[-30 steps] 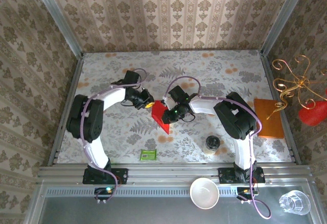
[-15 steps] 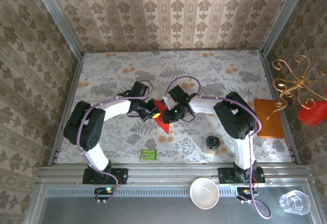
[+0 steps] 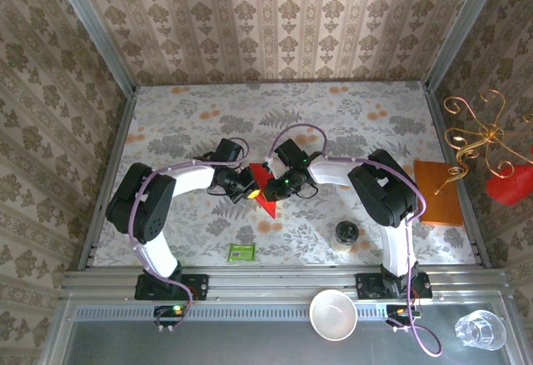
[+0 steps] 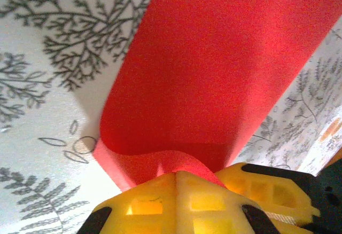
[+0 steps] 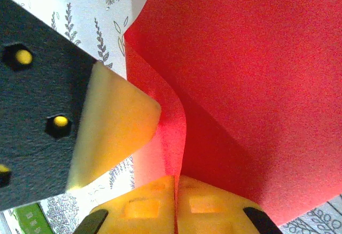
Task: Fold a paper plane with a square sheet of paper (pick it up from the middle)
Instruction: Third fold the triangle at the center of the table.
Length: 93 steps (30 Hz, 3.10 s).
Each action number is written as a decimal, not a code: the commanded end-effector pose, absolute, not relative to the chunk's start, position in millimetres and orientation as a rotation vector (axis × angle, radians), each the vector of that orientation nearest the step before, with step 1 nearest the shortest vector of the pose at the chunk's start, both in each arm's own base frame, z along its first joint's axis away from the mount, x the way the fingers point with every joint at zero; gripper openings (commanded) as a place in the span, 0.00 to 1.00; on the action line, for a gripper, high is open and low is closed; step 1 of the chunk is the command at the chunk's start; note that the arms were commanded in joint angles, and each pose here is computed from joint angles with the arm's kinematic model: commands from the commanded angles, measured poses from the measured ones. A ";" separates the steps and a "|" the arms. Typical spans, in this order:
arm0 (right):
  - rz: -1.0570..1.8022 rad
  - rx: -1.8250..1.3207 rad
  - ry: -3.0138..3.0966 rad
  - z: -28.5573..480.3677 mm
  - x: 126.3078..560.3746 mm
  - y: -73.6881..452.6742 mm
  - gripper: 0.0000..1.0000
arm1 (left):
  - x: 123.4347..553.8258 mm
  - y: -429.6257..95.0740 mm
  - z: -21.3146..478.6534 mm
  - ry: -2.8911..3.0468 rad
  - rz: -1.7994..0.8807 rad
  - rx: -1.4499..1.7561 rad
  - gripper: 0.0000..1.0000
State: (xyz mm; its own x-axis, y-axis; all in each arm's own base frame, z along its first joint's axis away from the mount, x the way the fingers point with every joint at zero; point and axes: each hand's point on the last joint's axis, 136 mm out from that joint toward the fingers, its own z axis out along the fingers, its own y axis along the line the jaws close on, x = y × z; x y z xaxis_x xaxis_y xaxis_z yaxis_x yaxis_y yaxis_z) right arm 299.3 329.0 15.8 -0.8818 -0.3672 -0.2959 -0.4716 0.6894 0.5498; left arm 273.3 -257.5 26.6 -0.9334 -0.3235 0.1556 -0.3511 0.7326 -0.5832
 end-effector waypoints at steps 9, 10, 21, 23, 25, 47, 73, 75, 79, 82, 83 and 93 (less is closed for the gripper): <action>0.849 -0.619 2.838 -6.4 300.5 311.4 0.10 | 260.6 -244.6 1.4 -2.873 0.871 0.589 0.03; 0.847 -0.618 2.839 -6.9 300.8 311.0 0.10 | 260.4 -243.7 0.2 -2.875 0.866 0.590 0.03; 0.978 -0.364 2.802 39.6 327.0 302.2 0.38 | 247.7 -226.0 -26.4 -2.873 0.812 0.636 0.01; 0.986 -0.331 2.774 53.7 333.5 296.9 0.44 | 249.0 -226.5 -26.8 -2.871 0.818 0.637 0.01; 0.947 -0.291 2.769 60.4 339.2 286.8 0.46 | 251.3 -228.3 -26.3 -2.871 0.825 0.634 0.01; 1.039 -0.490 2.811 52.4 286.0 321.1 0.18 | 262.7 -228.8 -27.1 -2.877 0.815 0.667 0.01; 0.920 -0.501 2.879 15.6 292.3 314.1 0.14 | 262.6 -228.2 -25.1 -2.871 0.810 0.634 0.01; 0.909 -0.499 2.884 13.7 292.6 312.4 0.14 | 262.9 -228.2 -25.1 -2.870 0.811 0.632 0.01; 0.894 -0.496 2.901 8.8 291.4 309.9 0.13 | 264.7 -228.3 -23.2 -2.871 0.817 0.622 0.01; 0.887 -0.496 2.912 5.6 289.8 308.3 0.13 | 267.8 -229.9 -19.2 -2.877 0.835 0.604 0.01; 0.883 -0.491 2.920 3.7 289.2 307.2 0.13 | 269.3 -231.1 -16.6 -2.880 0.847 0.595 0.01; 0.866 -0.480 2.946 -1.2 285.6 303.4 0.12 | 289.3 -254.3 37.6 -2.969 1.065 0.446 0.07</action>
